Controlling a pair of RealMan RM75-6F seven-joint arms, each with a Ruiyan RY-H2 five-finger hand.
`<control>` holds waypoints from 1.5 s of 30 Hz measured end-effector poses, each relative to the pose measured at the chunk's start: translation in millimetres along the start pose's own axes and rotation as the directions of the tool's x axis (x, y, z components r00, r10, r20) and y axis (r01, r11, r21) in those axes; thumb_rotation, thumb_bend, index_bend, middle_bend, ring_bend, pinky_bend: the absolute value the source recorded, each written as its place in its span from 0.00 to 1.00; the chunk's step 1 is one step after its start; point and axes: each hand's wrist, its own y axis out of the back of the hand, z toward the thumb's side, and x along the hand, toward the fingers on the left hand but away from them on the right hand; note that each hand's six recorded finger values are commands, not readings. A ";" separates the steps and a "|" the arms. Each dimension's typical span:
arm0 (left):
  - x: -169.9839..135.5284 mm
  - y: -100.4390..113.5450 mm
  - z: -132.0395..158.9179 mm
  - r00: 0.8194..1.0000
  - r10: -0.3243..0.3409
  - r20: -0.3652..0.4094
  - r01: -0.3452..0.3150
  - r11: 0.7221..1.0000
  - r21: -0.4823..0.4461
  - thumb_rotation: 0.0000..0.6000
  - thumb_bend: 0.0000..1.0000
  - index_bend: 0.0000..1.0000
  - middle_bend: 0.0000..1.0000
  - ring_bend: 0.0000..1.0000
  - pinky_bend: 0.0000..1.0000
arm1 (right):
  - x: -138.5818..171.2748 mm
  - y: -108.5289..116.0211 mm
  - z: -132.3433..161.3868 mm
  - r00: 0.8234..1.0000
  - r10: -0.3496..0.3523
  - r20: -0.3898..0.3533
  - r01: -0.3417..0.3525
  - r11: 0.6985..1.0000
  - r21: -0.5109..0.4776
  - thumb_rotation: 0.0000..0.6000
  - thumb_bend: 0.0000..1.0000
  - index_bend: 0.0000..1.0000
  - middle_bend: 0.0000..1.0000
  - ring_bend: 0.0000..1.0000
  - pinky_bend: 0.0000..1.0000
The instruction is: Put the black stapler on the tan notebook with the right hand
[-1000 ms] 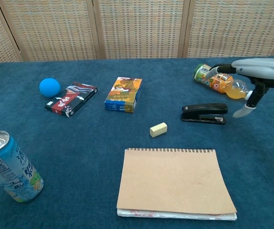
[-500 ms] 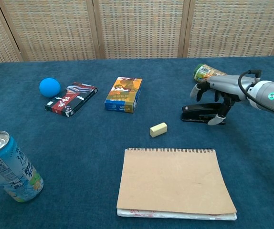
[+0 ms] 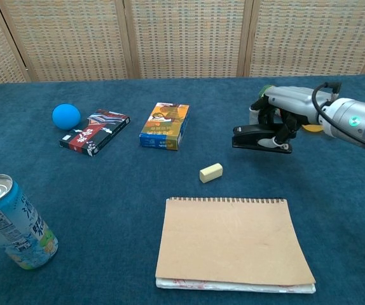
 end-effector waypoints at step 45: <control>2.7 -1.5 -1.7 1.000 -0.022 -0.006 0.022 1.000 -0.011 1.00 0.04 0.00 0.00 0.00 0.00 | 97.3 -45.1 133.3 0.901 0.255 -0.350 -0.203 0.963 0.179 1.00 0.00 0.00 0.00 0.00 0.00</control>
